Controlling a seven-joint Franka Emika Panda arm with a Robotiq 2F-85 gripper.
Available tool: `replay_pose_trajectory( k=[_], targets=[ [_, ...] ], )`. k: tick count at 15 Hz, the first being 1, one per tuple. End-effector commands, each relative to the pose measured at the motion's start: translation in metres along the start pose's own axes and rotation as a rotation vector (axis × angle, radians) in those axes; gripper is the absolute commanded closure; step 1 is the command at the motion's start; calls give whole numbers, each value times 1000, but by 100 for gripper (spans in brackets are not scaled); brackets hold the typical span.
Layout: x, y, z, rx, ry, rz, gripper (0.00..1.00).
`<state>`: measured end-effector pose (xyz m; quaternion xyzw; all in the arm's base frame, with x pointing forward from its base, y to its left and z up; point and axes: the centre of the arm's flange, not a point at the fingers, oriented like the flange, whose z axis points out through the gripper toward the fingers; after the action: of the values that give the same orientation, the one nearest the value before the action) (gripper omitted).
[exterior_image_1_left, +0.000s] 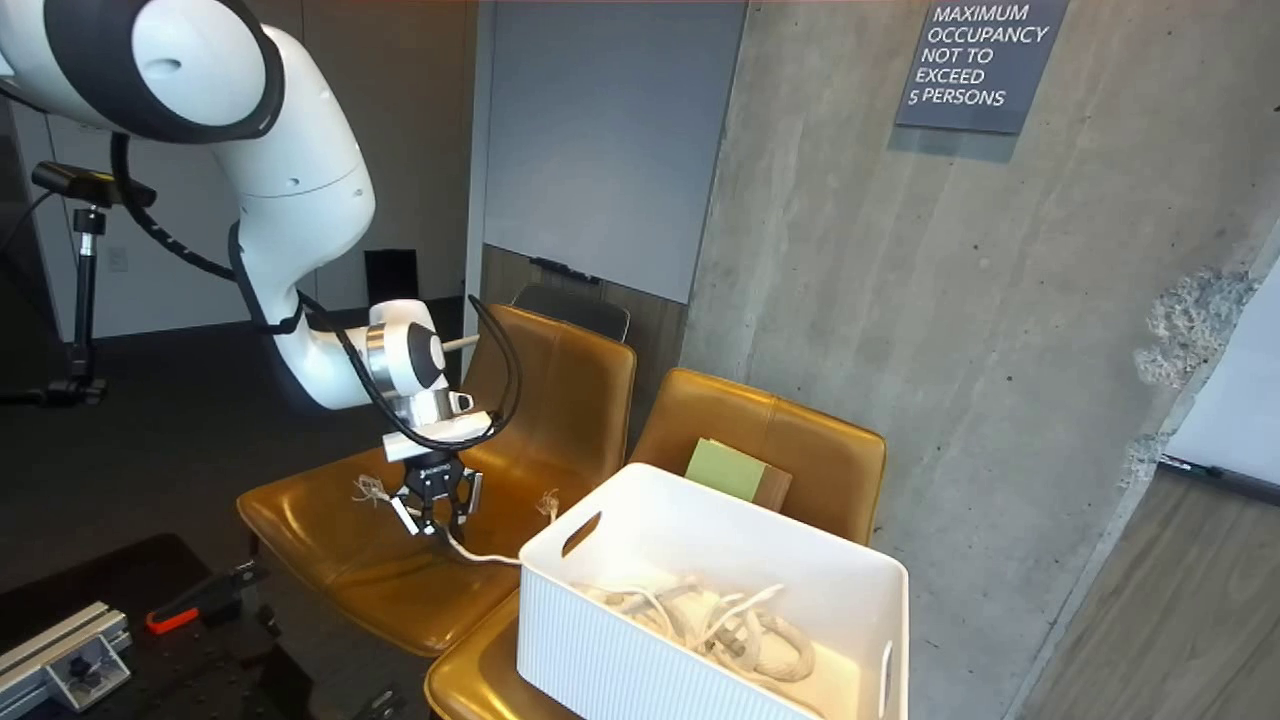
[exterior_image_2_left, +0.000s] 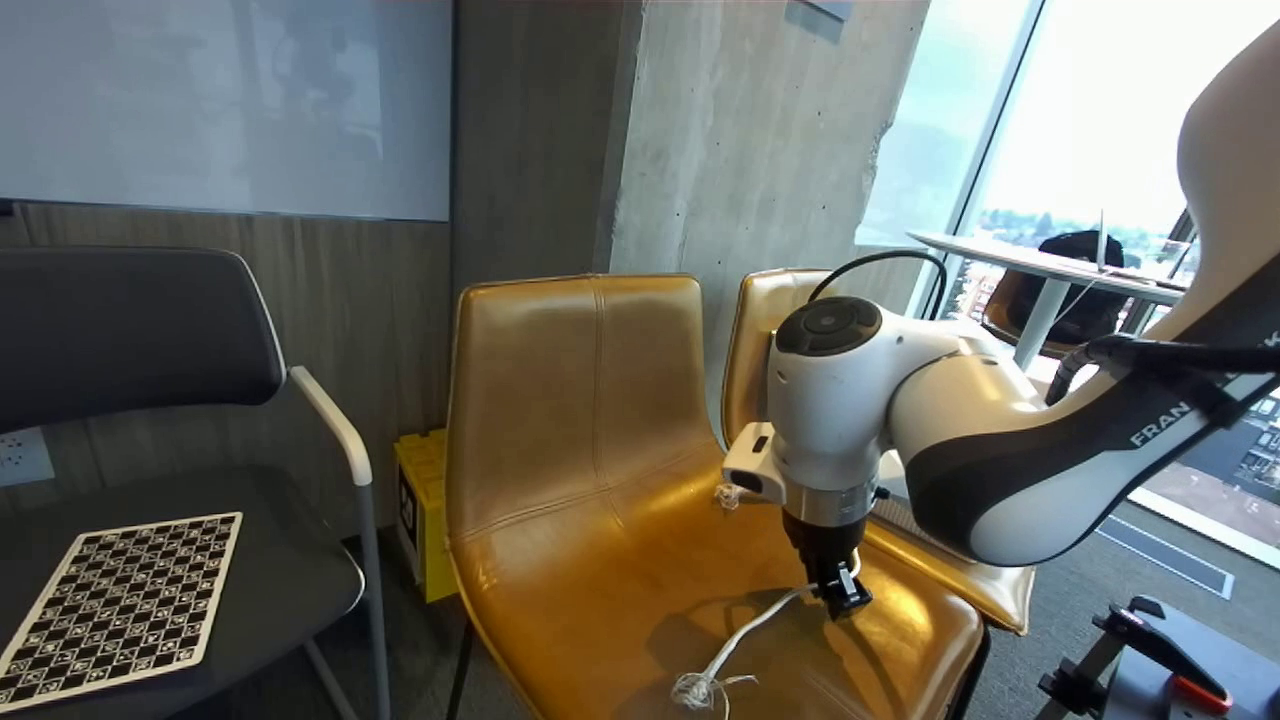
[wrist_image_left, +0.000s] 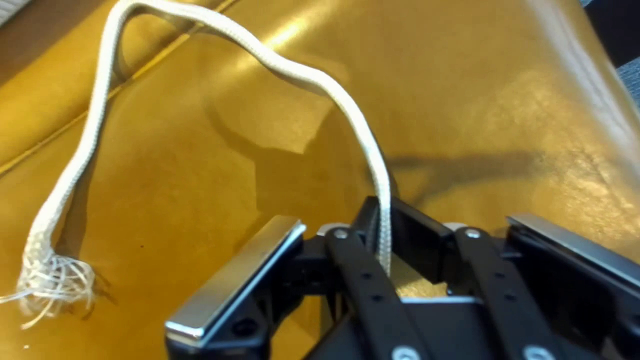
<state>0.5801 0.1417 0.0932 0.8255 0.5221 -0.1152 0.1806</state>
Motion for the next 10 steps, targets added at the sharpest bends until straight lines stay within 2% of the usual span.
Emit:
replay_pose_trajectory(
  k=[1, 4, 10],
  targets=[
    [-43, 16, -77, -47, -23, 23, 98],
    [-68, 35, -138, -131, -5, 63, 98],
    [-147, 86, -272, -302, 128, 193, 98]
  ],
)
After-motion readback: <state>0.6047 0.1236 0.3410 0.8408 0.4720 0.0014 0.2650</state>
